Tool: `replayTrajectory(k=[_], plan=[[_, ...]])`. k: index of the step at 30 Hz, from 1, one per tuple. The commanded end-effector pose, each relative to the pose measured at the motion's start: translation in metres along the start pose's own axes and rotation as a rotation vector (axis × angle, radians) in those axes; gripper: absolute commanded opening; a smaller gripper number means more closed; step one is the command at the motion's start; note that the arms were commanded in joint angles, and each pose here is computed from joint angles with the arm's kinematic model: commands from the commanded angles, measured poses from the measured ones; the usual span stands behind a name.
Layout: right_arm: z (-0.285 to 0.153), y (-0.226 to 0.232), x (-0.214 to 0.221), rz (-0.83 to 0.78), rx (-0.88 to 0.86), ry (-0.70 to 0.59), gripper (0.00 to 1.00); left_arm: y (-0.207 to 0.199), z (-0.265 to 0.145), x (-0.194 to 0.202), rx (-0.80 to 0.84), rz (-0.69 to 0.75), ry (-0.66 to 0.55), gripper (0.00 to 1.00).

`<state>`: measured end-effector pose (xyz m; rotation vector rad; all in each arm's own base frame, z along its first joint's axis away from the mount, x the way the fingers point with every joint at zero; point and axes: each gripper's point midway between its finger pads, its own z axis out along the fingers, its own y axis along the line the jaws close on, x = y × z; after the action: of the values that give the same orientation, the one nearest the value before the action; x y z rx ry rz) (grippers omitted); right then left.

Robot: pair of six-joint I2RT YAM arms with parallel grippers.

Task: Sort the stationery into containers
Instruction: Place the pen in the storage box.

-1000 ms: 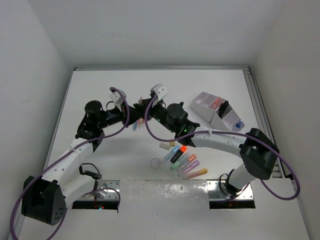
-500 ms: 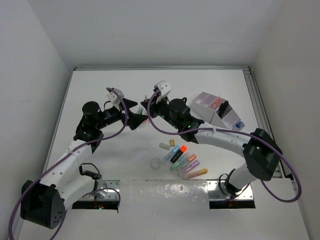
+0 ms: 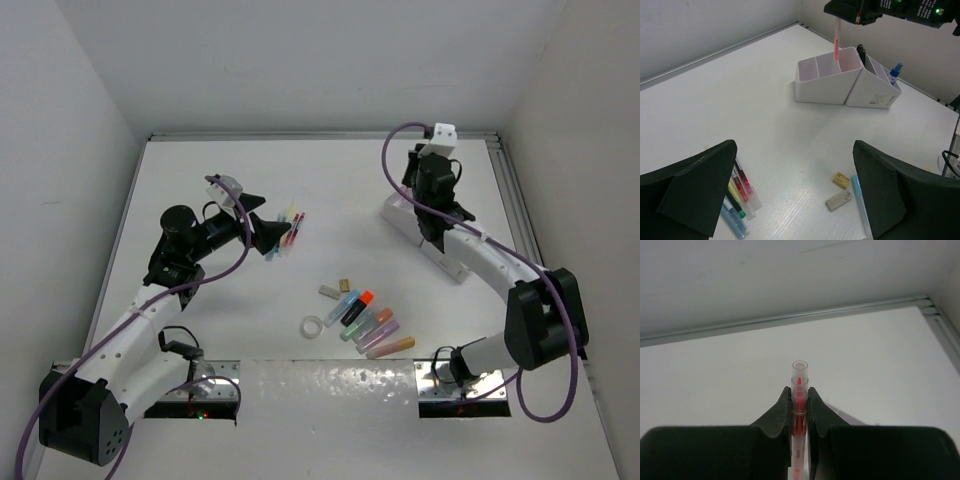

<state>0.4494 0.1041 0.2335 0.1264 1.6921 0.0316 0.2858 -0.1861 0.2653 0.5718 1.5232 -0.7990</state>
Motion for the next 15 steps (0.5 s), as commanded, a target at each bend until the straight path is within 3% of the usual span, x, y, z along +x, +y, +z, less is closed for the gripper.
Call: replayTrajectory(k=[1,7,15], plan=[[0.008,-0.038,0.005,-0.004,0.14,0.003,0.0,0.006,-0.003,-0.009,-0.034,0.039,-0.024,1.0],[0.023,-0.08,0.019,-0.017,0.273,0.02,0.0,0.012,-0.003,-0.008,-0.054,0.044,-0.017,1.0],[0.012,-0.093,0.029,-0.019,0.31,0.01,0.0,0.021,-0.002,-0.002,-0.076,0.037,-0.002,1.0]])
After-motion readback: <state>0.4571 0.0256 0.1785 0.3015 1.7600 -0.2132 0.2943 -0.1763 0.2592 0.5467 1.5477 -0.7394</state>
